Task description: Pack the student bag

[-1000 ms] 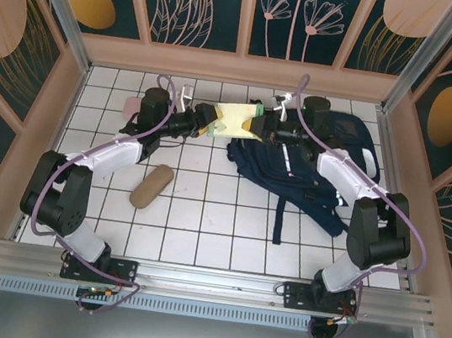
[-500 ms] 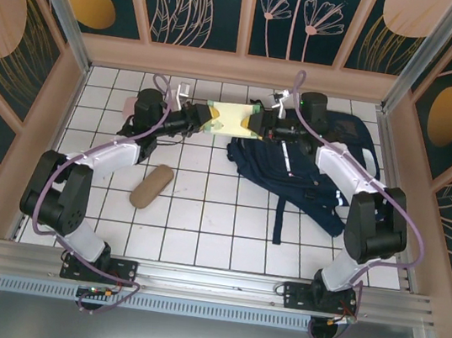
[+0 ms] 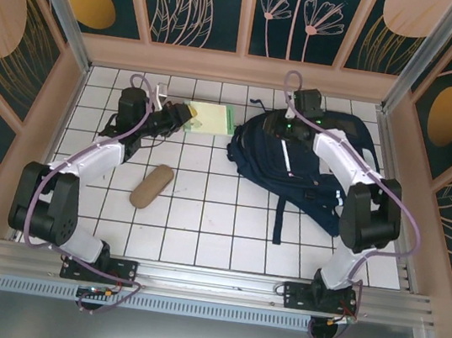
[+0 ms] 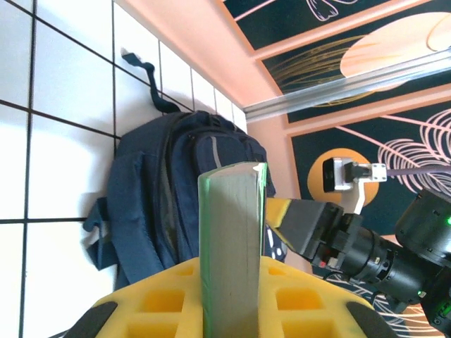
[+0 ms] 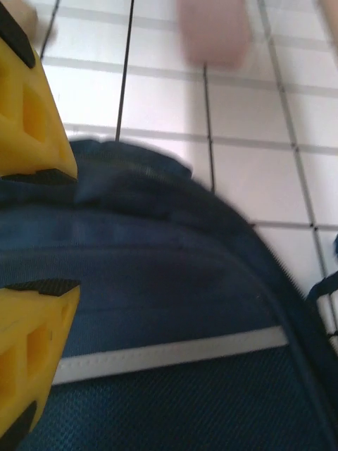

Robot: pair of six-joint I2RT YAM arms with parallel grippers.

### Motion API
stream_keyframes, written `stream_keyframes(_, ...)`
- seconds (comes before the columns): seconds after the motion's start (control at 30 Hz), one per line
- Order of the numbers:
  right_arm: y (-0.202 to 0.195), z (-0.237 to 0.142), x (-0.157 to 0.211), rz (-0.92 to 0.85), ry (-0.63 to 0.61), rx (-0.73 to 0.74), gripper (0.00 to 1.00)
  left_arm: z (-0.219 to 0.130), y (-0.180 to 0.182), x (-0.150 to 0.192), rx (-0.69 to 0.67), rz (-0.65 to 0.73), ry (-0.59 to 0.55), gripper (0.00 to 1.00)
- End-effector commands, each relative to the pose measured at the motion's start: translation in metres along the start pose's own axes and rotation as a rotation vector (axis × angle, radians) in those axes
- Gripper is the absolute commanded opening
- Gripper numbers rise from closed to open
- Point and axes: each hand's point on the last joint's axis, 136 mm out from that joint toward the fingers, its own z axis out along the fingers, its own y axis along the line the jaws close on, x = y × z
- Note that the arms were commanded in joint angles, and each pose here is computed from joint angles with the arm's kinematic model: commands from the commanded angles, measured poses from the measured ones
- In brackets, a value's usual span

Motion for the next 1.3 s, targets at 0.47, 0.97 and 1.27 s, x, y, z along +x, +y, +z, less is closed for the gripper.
stream_keyframes(0.47,-0.029,0.039,0.033,-0.211,0.086,0.402,0.36,-0.004,0.005,0.003,-0.012,0.043,0.005,0.13)
stream_keyframes(0.97,-0.003,-0.033,-0.039,-0.142,-0.158,0.299,0.0,0.017,0.01,0.013,0.066,-0.041,-0.03,0.13)
stream_keyframes(1.27,0.002,-0.116,-0.11,-0.028,-0.356,0.101,0.0,0.079,-0.009,0.033,0.11,-0.057,0.005,0.12)
